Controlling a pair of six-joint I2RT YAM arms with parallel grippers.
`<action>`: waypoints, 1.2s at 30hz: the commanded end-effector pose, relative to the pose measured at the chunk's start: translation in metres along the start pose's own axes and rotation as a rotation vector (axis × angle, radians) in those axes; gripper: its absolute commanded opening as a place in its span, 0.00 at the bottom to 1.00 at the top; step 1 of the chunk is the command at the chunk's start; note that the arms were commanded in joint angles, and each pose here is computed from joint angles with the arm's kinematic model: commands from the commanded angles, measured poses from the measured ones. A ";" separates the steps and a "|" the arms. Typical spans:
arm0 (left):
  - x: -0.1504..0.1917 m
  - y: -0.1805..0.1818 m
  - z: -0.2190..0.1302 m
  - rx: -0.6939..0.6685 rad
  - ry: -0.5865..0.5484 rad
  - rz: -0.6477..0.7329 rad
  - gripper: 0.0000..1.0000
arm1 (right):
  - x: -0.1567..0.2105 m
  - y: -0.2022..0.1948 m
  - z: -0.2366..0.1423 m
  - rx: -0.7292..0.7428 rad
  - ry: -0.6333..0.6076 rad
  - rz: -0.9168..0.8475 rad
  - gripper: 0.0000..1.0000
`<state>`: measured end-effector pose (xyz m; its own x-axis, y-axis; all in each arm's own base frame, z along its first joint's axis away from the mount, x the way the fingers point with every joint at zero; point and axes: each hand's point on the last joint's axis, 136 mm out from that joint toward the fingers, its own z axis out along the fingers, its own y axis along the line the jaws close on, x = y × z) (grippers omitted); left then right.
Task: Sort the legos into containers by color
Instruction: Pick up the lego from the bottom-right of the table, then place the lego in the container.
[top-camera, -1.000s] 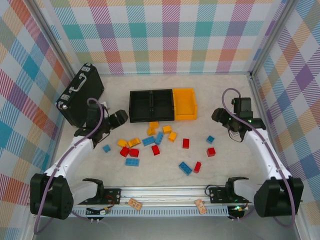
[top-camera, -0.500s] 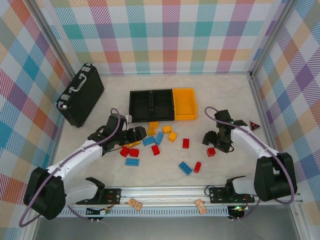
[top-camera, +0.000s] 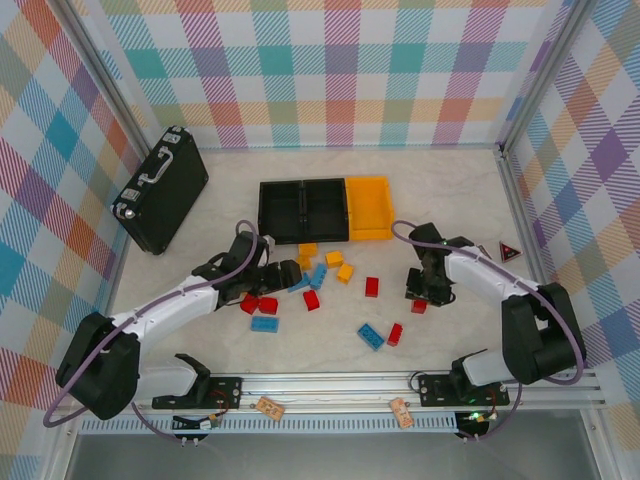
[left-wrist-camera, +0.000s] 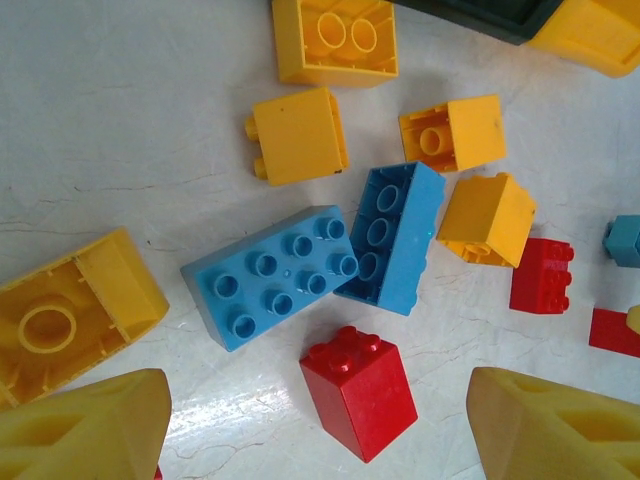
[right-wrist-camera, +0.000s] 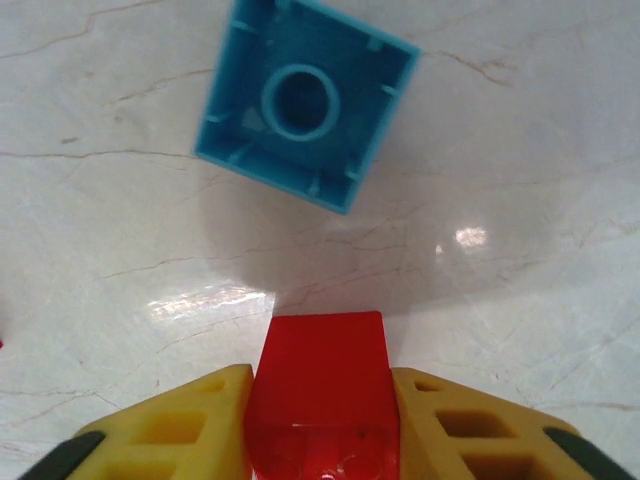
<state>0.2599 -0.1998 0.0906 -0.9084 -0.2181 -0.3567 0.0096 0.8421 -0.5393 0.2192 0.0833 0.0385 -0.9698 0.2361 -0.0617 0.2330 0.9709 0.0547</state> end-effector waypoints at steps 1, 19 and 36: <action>-0.009 -0.013 -0.001 0.020 -0.031 0.004 0.77 | 0.000 0.002 -0.001 0.022 0.012 -0.023 0.29; -0.021 -0.043 -0.008 0.082 -0.077 0.011 0.77 | -0.094 0.089 -0.082 -0.197 -0.243 -0.093 0.24; -0.017 -0.034 -0.017 0.044 -0.114 -0.012 0.77 | -0.199 0.167 -0.050 -0.166 -0.298 -0.102 0.26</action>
<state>0.2731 -0.2201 0.1268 -0.8602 -0.2718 -0.4315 0.0321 0.8157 -0.5776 0.4395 0.1934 0.1083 -0.9210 0.1784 -0.3463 0.1051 0.9698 0.2201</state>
